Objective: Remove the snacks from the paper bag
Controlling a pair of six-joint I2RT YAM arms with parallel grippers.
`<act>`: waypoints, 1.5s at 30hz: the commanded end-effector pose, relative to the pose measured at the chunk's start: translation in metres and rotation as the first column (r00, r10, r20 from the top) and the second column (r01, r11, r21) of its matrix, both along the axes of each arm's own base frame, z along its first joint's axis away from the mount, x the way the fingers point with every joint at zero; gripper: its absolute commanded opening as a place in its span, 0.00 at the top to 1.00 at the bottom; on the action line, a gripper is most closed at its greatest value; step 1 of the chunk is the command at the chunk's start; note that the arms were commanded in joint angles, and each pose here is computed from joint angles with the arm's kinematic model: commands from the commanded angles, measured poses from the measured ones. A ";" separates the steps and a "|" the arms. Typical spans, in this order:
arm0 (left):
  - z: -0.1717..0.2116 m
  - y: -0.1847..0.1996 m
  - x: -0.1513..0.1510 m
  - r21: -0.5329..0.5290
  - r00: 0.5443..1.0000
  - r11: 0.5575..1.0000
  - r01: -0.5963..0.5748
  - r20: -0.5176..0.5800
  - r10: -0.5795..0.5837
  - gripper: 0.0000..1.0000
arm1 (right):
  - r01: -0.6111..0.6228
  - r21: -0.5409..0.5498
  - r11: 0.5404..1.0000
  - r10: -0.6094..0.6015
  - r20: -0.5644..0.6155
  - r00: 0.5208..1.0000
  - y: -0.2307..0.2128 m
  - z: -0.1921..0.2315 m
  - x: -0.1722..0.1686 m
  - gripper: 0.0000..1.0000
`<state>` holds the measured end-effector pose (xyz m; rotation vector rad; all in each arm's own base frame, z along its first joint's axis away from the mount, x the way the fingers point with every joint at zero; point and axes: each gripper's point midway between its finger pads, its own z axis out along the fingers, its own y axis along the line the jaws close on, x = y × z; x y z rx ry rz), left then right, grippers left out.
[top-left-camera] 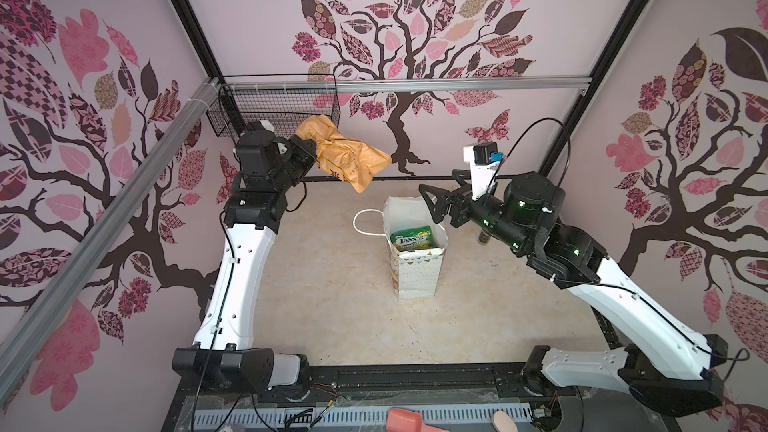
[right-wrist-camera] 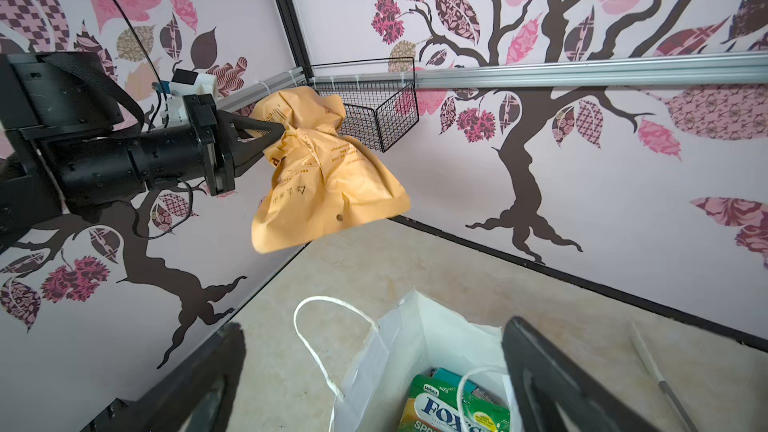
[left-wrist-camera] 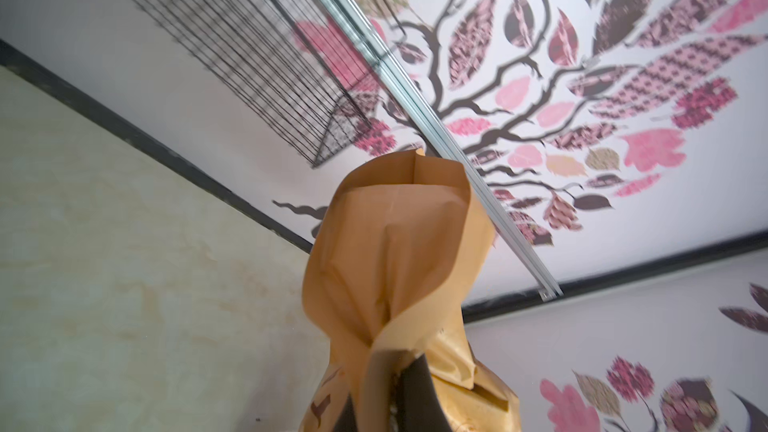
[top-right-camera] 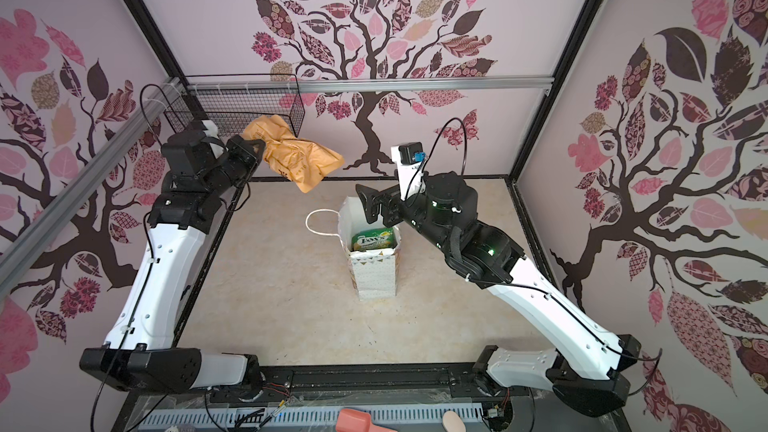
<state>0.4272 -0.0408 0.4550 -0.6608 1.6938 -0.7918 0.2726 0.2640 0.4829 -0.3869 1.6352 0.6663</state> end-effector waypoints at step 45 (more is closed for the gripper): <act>-0.344 0.106 0.068 0.124 0.780 0.909 -0.398 -0.476 0.406 0.44 | -0.016 -0.030 0.999 0.013 -0.103 0.995 -0.007 -0.031 -0.013 0.00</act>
